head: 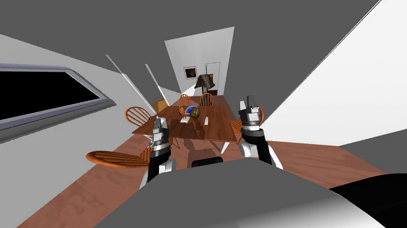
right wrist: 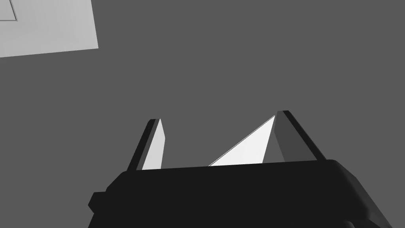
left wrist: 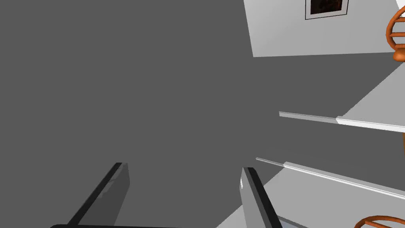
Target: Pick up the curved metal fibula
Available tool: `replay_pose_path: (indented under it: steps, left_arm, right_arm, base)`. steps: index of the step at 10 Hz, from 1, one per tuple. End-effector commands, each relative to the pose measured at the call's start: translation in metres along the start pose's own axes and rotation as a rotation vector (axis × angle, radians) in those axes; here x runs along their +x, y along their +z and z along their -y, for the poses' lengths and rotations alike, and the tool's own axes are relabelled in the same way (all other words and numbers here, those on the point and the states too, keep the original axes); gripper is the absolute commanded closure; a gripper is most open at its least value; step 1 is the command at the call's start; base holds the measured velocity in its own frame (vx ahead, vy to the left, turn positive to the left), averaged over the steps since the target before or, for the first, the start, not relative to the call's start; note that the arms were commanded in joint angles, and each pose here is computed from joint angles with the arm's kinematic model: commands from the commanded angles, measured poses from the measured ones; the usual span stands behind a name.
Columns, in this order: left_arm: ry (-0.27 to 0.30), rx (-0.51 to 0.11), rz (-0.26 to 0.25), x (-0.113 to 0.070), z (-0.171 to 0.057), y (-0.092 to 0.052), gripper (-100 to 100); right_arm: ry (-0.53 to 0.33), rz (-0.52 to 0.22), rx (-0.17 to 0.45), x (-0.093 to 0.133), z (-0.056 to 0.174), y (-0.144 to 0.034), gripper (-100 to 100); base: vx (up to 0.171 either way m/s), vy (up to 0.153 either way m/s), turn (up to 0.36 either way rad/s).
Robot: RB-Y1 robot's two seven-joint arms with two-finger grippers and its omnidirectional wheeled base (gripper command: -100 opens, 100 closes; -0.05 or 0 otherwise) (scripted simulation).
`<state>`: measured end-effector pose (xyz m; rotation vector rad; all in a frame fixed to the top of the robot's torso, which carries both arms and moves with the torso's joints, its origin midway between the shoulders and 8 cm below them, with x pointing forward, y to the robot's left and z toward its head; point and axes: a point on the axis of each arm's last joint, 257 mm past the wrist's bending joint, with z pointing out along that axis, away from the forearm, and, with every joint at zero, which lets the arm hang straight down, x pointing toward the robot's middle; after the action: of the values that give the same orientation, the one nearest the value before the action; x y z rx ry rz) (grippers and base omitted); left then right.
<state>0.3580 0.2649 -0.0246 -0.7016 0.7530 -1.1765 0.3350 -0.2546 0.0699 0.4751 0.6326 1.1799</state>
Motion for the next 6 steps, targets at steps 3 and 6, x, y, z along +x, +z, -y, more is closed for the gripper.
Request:
replay_pose_path:
  steps: [3, 6]
  left_arm:
    - [0.03, -0.034, -0.081, 0.01, -0.018, -0.001, -100]
    - [0.052, -0.094, -0.138, 0.016, -0.045, -0.001, -100]
  right_arm:
    - [0.0, 0.0, 0.0, 0.0, 0.0, 0.0, 0]
    - [0.0, 0.0, 0.0, 0.0, 0.0, 0.0, 0]
  base:
    - [0.004, -0.001, -0.011]
    - [0.01, -0.002, -0.023]
